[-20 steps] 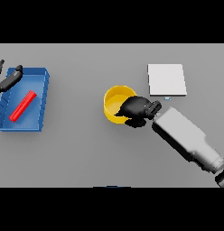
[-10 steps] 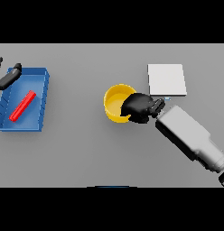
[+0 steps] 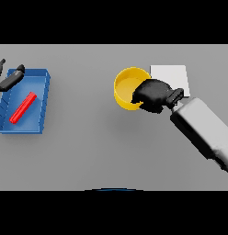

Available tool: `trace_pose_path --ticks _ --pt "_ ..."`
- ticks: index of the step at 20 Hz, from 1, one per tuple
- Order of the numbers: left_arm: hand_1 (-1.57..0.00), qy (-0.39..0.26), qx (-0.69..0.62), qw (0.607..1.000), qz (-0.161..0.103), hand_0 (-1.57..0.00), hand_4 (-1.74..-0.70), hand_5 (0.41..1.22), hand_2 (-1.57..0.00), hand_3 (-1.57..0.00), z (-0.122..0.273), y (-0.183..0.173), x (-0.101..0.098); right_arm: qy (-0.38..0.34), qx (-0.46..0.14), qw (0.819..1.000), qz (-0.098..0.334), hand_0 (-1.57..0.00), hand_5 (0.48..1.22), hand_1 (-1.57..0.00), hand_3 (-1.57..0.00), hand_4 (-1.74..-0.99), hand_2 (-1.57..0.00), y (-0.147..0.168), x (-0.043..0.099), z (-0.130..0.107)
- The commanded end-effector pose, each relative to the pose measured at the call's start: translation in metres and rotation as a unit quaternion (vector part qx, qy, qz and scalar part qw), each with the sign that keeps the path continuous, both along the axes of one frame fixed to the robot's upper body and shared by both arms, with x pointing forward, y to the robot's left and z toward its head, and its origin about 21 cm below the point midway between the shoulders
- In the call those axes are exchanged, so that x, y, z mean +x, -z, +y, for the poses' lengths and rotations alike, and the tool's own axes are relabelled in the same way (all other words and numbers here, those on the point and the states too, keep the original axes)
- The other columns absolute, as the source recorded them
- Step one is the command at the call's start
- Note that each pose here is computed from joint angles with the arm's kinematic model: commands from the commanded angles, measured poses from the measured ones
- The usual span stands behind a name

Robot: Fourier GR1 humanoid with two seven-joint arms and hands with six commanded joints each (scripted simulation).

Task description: Pick up the red beaker and tilt it to pour out 1 green nut into yellow bowl. Pick up the yellow bowl and place it on the metallic measuring scale.

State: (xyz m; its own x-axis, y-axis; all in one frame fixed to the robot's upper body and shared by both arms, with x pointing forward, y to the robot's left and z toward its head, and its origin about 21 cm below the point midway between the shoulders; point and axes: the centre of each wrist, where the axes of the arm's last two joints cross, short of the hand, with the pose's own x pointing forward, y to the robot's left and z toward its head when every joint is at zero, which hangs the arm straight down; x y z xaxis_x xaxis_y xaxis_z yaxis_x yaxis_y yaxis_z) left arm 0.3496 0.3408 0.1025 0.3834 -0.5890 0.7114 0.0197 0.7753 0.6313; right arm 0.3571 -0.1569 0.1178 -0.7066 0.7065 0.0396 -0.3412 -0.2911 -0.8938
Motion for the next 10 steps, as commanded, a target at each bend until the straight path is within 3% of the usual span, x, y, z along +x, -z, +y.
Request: trace_pose_path --ticks 1,4,10 --pt "0.00 0.005 -0.001 1.000 -0.004 0.00 -0.71 0.686 0.00 0.00 -0.003 -0.001 -0.001 0.005 0.002 1.000 -0.004 -1.57 1.220 -1.57 -1.17 -1.740 -1.48 -0.001 -0.001 0.000" --pt "0.00 0.004 -0.006 1.000 -0.001 0.00 -0.72 0.688 0.00 0.00 -0.004 0.001 -0.006 0.009 0.007 1.000 -0.005 -1.56 1.220 -1.57 -1.16 -1.740 -1.52 -0.003 -0.005 -0.001" --pt "0.00 -0.003 -0.004 1.000 -0.004 0.00 -0.73 0.719 0.00 0.00 -0.002 0.000 -0.007 0.063 0.009 0.997 -0.050 -1.57 1.221 -1.57 -1.15 -1.741 -1.54 -0.012 0.017 -0.025"
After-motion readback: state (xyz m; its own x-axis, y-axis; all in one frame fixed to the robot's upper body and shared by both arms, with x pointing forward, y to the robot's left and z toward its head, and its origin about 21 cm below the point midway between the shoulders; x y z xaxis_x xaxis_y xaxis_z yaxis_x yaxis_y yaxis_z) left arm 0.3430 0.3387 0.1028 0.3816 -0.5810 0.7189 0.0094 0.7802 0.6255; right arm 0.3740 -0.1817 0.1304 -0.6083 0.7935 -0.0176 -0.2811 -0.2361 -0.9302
